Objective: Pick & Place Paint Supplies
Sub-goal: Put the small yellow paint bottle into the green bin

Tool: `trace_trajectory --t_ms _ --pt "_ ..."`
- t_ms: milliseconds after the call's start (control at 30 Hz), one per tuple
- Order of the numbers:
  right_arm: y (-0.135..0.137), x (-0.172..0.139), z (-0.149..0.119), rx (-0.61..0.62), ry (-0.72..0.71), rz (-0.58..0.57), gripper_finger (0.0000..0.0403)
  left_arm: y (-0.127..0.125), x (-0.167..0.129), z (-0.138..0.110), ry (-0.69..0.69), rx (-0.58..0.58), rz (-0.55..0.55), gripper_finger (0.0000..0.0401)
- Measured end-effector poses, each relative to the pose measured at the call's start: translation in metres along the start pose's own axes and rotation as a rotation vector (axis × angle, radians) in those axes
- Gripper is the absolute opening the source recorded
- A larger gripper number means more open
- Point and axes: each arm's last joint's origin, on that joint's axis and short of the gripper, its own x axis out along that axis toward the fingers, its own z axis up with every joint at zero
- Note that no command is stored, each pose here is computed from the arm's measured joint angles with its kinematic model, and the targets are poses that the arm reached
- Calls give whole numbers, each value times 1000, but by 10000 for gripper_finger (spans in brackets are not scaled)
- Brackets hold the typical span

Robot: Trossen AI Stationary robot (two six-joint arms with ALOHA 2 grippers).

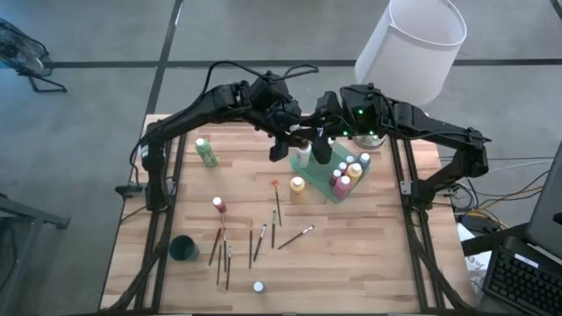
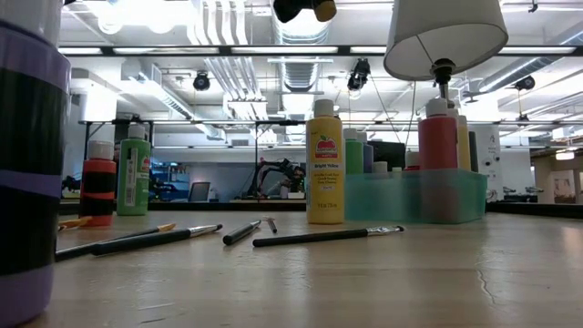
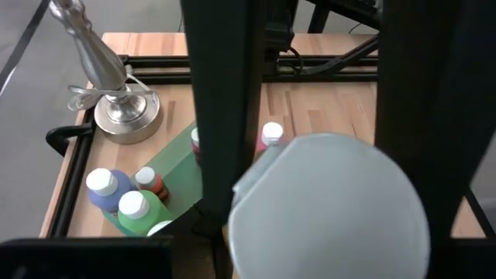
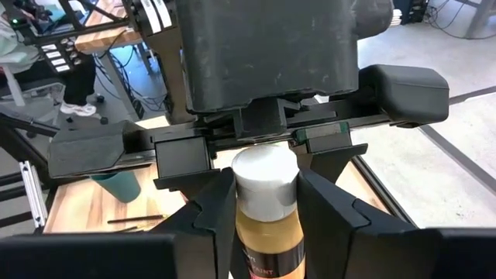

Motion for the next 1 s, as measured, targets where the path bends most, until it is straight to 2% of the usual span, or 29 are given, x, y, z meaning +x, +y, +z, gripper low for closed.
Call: trace_trajectory --t_ms 533,1000 --pt "0 -1 0 1 0 3 101 0 0 -1 14 -4 -2 143" --pt "0 -13 -1 3 12 -18 99 -1 -5 -1 14 49 12 236"
